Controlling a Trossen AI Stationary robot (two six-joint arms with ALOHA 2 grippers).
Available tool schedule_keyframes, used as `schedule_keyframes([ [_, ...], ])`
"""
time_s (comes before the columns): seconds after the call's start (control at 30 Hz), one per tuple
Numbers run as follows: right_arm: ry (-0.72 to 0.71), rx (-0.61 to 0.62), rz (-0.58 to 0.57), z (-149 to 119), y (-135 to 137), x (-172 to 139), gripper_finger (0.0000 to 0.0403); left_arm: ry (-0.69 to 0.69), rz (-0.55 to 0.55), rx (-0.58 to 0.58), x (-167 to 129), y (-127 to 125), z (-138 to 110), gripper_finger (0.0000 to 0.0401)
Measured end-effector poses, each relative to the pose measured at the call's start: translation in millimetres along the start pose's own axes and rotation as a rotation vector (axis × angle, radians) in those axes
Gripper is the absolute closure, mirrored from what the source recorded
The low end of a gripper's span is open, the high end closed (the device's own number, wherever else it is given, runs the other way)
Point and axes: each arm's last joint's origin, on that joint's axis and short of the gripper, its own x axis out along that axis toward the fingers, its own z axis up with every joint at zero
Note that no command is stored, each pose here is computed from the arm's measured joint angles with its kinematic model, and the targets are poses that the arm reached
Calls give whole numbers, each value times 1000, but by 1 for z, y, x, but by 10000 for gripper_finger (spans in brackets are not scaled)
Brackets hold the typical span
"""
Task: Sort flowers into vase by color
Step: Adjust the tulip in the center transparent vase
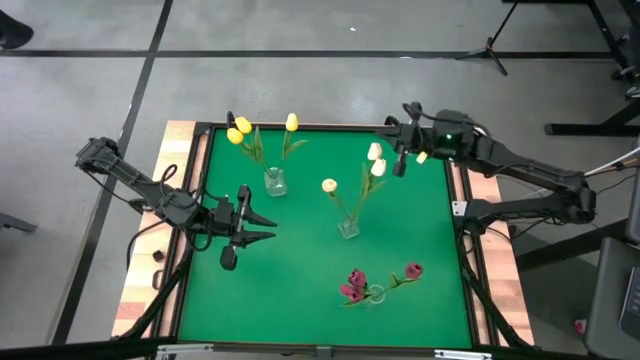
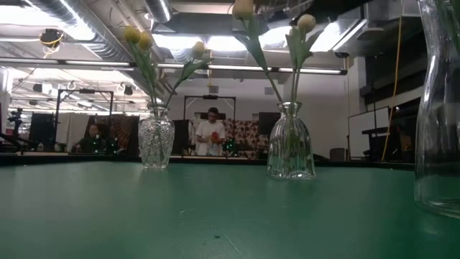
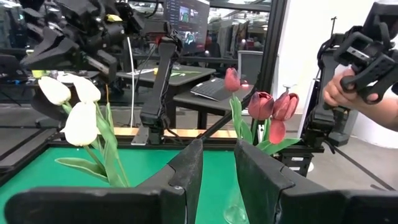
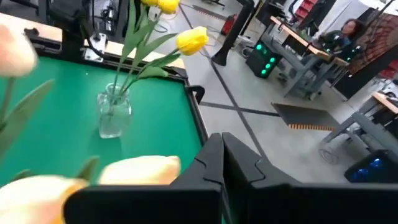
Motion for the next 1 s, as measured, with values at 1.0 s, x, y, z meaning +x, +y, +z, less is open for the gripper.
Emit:
schedule_keyframes([
  [1.0,-14,88,174,5,19,-11,403,0,-1,-18,0,0,0,309],
])
